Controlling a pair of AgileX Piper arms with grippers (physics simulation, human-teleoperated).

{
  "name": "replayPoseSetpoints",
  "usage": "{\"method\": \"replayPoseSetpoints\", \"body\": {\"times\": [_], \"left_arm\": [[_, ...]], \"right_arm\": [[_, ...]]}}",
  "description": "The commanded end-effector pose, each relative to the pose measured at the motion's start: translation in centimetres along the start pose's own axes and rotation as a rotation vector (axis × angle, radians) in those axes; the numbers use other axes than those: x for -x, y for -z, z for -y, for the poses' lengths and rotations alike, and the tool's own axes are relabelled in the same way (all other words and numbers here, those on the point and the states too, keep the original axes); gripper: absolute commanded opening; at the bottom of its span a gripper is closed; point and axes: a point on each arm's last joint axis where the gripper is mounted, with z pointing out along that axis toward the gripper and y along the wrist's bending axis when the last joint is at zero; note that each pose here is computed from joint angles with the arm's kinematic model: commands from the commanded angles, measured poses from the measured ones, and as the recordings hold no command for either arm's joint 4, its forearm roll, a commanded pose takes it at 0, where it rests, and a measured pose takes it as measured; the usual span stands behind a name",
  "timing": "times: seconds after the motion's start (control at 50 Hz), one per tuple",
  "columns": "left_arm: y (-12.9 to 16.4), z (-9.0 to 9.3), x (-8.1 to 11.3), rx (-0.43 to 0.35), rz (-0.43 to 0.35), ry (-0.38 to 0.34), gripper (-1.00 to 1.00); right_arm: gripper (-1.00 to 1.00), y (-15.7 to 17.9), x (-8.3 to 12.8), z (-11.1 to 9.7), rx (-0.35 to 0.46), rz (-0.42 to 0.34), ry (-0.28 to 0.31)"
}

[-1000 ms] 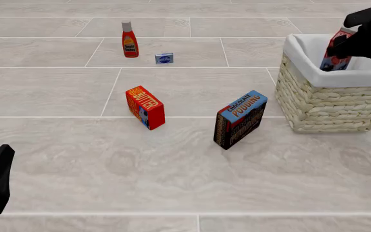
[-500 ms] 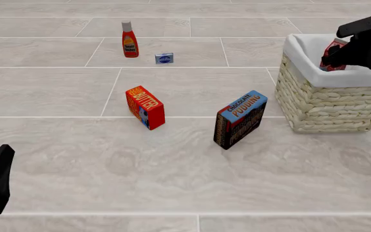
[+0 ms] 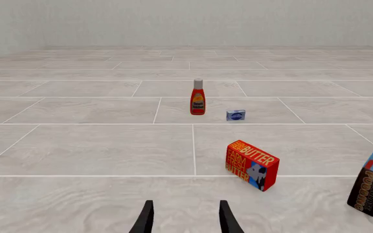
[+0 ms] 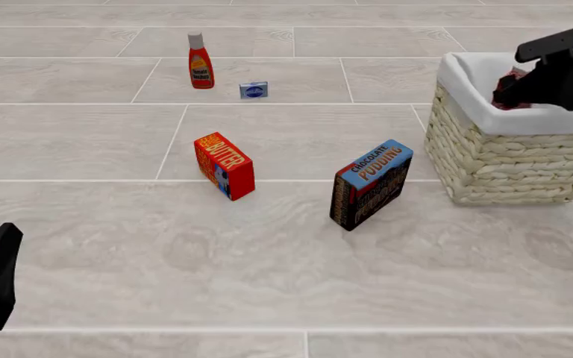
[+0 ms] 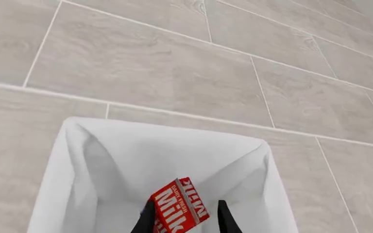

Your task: Pick the milk and place it in the basket.

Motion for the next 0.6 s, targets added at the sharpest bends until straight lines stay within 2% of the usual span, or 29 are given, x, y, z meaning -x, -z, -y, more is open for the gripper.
{"method": "replayPoseSetpoints", "body": {"times": [0.02, 0.6], "left_arm": [[0.0, 0.0, 0.0, 0.000, 0.000, 0.000, 1.00], [0.0, 0.0, 0.0, 0.000, 0.000, 0.000, 1.00]], "right_arm": [[1.00, 0.3, 0.6, 0.5, -0.012, 0.020, -0.011], [1.00, 2.8, 2.0, 0.9, -0.029, 0.064, -0.024]]}}
